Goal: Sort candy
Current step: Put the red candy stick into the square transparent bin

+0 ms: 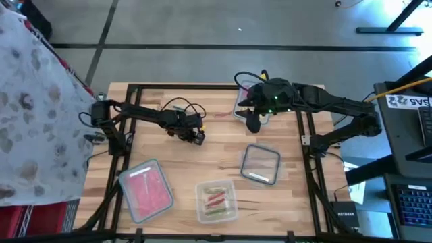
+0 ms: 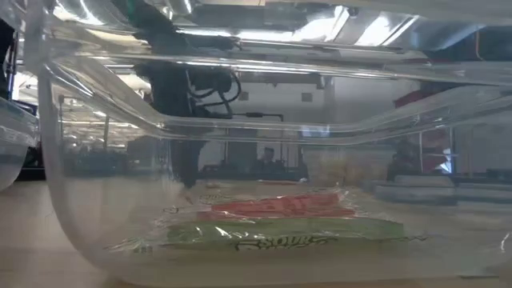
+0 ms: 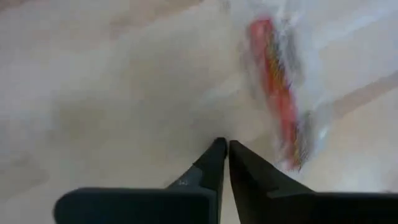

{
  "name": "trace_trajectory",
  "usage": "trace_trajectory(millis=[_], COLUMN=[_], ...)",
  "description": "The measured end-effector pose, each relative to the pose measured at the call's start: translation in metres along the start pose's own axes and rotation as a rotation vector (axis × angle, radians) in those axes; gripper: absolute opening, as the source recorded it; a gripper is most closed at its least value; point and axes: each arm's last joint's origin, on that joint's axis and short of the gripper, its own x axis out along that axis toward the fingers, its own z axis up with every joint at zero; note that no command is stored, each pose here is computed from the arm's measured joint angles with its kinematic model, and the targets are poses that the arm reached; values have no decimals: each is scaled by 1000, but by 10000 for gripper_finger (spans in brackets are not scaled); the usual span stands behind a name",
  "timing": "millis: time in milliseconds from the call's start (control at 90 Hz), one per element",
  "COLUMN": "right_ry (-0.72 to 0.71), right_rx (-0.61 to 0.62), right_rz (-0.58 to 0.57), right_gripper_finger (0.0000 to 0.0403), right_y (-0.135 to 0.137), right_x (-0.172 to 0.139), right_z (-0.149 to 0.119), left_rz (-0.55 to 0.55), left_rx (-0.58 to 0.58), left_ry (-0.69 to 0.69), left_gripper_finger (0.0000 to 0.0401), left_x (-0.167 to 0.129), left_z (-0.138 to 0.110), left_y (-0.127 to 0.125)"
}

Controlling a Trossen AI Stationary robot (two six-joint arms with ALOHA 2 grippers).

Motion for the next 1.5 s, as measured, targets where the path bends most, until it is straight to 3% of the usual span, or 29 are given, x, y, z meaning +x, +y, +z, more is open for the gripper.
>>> trace_trajectory(millis=[144,356,567,756,900,1056,1267,1367,1500], right_ry=[4,4,6,-3,0,9,8,4,-11], right_rx=[0,-7,-25,-31,-32,-32,-32,-36,-52], right_rz=[-1,-1,-1,1,0,-2,-1,-9,-8], right_gripper_finger=[165,165,165,165,165,165,165,165,165], right_y=[0,0,0,0,0,0,0,-1,0], right_x=[0,0,1,1,1,2,2,2,2], right_z=[0,0,-1,0,-1,-2,-2,-2,-1], left_rz=[-103,-174,-157,-99,-43,5,50,-3,-158], left_rx=[18,-44,-40,-22,-8,39,148,207,352], left_ry=[-81,-144,-154,-129,-92,-60,0,27,49], left_gripper_finger=[7,18,92,168,186,159,53,11,7], left_x=[-21,-22,-18,5,23,25,18,6,-27], left_z=[4,5,12,14,11,4,-2,-1,-1], left_y=[-25,-35,-32,-29,-28,-27,-28,-35,-55])
